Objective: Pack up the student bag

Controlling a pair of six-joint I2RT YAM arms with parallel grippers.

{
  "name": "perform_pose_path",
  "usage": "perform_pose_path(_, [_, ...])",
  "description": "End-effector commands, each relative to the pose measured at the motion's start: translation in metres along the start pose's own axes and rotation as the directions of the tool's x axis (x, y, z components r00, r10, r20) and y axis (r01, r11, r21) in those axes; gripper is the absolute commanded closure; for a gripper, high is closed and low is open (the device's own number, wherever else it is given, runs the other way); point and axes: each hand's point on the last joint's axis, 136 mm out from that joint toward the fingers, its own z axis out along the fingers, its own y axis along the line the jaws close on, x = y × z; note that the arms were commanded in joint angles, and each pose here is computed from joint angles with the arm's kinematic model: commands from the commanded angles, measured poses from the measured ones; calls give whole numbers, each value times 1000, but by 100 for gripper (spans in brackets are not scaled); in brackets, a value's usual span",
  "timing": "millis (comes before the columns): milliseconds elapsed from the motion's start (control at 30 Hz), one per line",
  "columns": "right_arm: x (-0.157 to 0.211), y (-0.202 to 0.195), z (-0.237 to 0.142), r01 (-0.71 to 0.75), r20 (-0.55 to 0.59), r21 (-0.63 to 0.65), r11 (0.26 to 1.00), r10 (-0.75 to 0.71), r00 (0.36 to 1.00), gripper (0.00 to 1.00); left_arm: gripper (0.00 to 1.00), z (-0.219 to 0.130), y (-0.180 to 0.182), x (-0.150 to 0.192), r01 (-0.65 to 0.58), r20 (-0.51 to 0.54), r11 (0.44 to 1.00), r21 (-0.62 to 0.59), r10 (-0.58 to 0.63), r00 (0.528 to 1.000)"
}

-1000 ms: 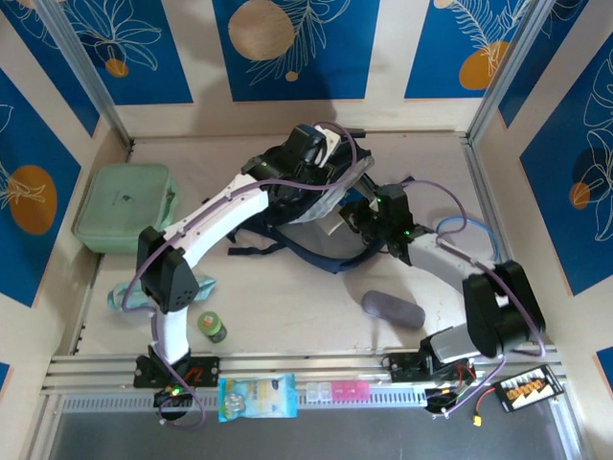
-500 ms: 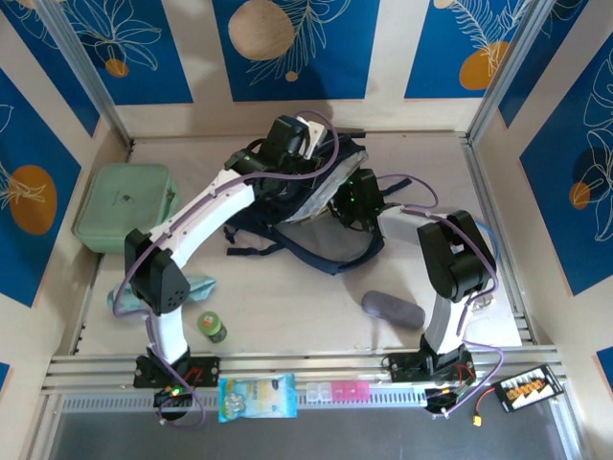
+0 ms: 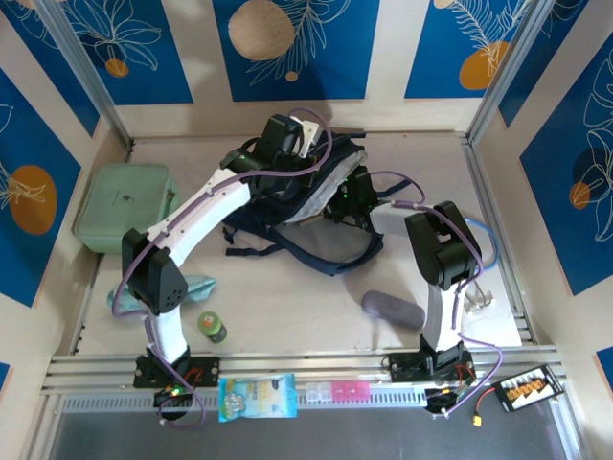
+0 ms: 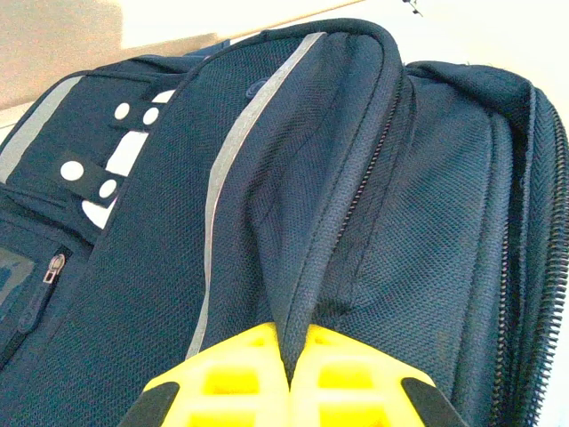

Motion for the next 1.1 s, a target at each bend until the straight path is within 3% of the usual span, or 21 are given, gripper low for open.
perform_pose_path(0, [5, 16, -23, 27, -18, -35, 999, -28, 999, 49, 100, -33, -8, -46, 26, 167, 998, 55, -35, 985])
perform_pose_path(200, [2, 4, -68, 50, 55, 12, 999, -50, 997, 31, 100, -28, -2, -43, 47, 156, 997, 57, -55, 986])
perform_pose_path(467, [5, -35, -129, 56, 150, 110, 992, -72, 986, 31, 98, -11, 1, -26, 65, 115, 995, 74, -73, 991])
perform_pose_path(767, [-7, -89, -224, 37, 436, 283, 958, -162, 885, 29, 29, 20, 15, 27, 122, 8, 977, 173, -125, 992])
perform_pose_path(933, [-6, -100, -251, 48, 457, 377, 925, -231, 859, 27, 11, 8, 59, 54, 221, 17, 971, 92, -224, 974])
perform_pose_path(1067, [1, -97, -244, 107, 411, 402, 909, -284, 867, 18, 3, 4, 110, 97, 403, -29, 915, 4, -403, 915])
